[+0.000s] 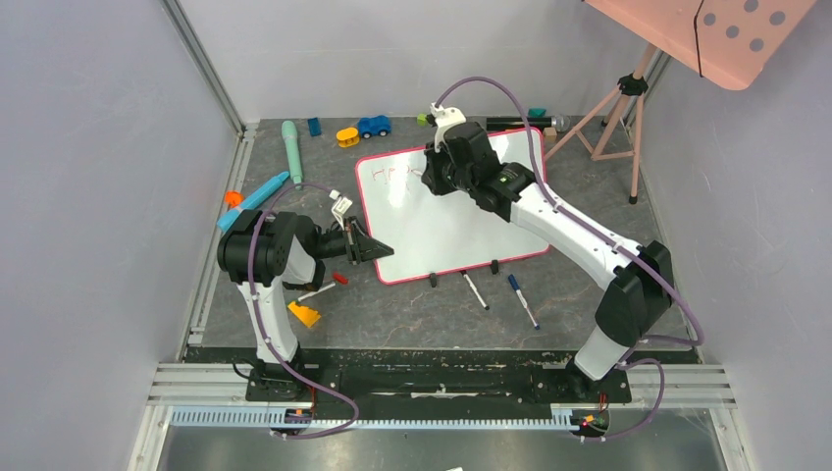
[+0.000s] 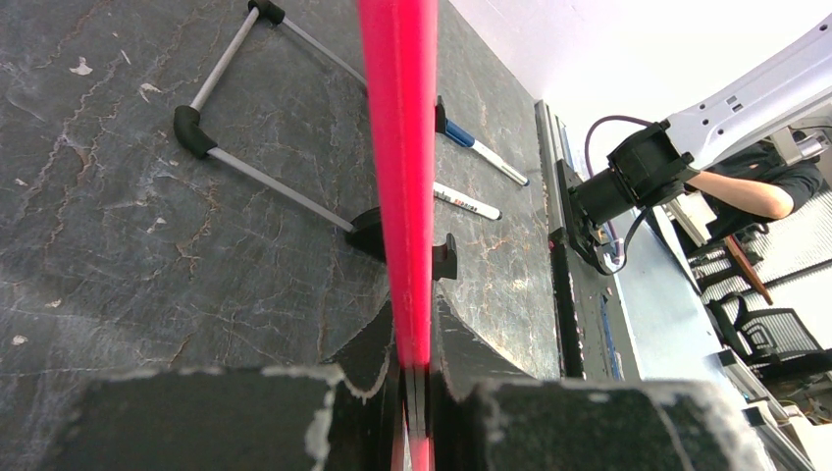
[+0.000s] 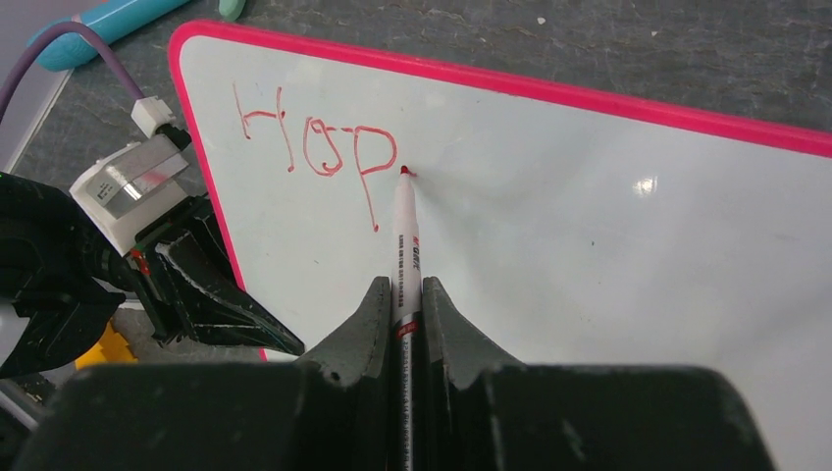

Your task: Write a sentence on the whiteboard

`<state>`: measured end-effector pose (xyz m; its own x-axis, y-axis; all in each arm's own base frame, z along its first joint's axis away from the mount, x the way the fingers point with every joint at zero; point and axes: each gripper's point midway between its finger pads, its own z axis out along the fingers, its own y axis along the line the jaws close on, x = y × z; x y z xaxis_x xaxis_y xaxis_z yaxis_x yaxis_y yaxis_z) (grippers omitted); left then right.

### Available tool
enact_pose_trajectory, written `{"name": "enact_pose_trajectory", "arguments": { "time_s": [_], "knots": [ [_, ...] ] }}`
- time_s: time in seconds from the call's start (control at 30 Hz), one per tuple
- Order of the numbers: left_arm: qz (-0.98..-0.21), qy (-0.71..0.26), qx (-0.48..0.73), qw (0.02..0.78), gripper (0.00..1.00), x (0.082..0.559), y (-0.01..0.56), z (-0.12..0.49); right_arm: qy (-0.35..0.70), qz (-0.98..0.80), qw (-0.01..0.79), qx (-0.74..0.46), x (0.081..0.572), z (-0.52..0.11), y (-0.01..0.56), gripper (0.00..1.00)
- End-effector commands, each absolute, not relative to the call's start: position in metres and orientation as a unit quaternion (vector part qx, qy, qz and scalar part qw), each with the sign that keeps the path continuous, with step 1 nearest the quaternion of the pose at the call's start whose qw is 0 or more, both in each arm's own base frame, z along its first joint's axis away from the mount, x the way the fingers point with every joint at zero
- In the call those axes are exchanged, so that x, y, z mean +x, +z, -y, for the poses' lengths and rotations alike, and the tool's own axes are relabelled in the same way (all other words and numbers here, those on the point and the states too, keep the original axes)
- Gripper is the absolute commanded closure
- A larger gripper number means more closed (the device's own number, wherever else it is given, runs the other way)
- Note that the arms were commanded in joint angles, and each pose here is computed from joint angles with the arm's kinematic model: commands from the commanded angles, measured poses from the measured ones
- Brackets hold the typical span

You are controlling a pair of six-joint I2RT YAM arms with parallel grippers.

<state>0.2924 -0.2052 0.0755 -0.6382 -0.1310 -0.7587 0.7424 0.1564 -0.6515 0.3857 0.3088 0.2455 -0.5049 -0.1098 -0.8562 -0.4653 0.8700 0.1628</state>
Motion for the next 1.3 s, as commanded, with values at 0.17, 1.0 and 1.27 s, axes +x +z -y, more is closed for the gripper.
{"name": "enact_pose_trajectory", "arguments": {
  "time_s": [0.17,1.0,1.27],
  "knots": [
    [-0.643,-0.584,0.287,0.404,0.98,0.290,0.077,0.208,0.188,-0.840,0.482,-0.163,0.396,-0.311,0.261,1.00],
    [-0.643,-0.585,0.286,0.403,0.98,0.290,0.077,0.208,0.141,-0.855,0.479,-0.139,0.402,-0.283,0.256,1.00],
    [-0.643,-0.585,0.286,0.403,0.98,0.290,0.077,0.208,0.157,-0.849,0.483,-0.145,0.409,-0.296,0.264,1.00]
  ]
}}
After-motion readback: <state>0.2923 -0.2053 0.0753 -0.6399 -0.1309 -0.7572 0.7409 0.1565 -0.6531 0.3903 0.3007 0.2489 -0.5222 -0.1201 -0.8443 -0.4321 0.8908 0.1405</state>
